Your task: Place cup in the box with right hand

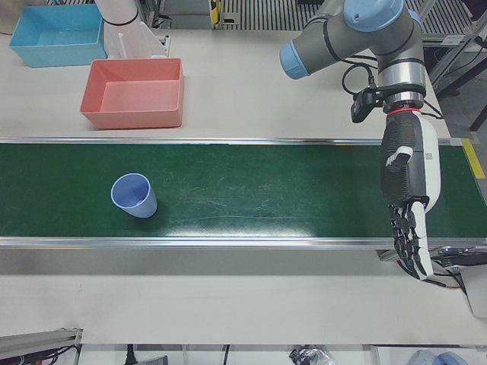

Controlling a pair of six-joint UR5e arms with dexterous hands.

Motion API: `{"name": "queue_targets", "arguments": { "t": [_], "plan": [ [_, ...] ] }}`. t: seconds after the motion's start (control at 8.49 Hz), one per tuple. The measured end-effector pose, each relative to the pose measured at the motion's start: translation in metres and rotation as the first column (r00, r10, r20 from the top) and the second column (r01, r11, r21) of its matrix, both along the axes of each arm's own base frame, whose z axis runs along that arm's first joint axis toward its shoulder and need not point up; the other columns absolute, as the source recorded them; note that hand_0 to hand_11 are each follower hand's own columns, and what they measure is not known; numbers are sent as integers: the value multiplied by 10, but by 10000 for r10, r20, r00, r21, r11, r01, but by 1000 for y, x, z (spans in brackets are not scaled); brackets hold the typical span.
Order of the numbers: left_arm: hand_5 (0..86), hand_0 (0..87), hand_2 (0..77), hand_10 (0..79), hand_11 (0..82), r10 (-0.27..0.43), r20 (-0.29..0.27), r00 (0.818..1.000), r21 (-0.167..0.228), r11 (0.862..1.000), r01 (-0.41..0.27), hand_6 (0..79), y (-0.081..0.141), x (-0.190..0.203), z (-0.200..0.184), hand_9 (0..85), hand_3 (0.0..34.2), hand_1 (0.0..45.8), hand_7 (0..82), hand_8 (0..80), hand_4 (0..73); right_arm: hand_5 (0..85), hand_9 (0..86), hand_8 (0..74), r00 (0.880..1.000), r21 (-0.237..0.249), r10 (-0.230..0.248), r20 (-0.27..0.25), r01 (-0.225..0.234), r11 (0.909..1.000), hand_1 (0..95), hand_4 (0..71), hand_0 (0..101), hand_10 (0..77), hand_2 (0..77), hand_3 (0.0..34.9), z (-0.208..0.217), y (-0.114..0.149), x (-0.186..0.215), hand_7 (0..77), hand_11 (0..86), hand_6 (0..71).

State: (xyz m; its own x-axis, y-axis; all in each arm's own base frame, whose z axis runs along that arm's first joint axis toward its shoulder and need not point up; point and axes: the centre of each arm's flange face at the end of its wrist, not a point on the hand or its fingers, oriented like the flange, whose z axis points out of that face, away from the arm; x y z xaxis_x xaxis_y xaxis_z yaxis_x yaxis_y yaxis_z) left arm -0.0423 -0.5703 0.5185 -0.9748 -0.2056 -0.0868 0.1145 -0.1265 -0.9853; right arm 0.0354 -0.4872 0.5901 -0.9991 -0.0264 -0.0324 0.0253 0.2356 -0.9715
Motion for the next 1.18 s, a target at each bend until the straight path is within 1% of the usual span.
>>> {"name": "queue_targets", "arguments": {
  "t": [0.35, 1.18],
  "plan": [
    [0, 0, 5, 0, 0, -4, 1, 10000, -4, 10000, 4, 0, 0, 0, 0, 5, 0, 5, 0, 0, 0, 65, 158, 125, 10000, -9, 4, -4, -4, 10000, 180, 256, 516, 93, 120, 112, 0, 0, 0, 235, 153, 44],
    [0, 0, 5, 0, 0, -1, 1, 10000, -4, 10000, 1, 0, 0, 0, 0, 5, 0, 5, 0, 0, 0, 65, 158, 125, 10000, -10, 12, -2, -12, 10000, 180, 256, 515, 93, 120, 111, 0, 0, 0, 240, 147, 44]
  ]
}}
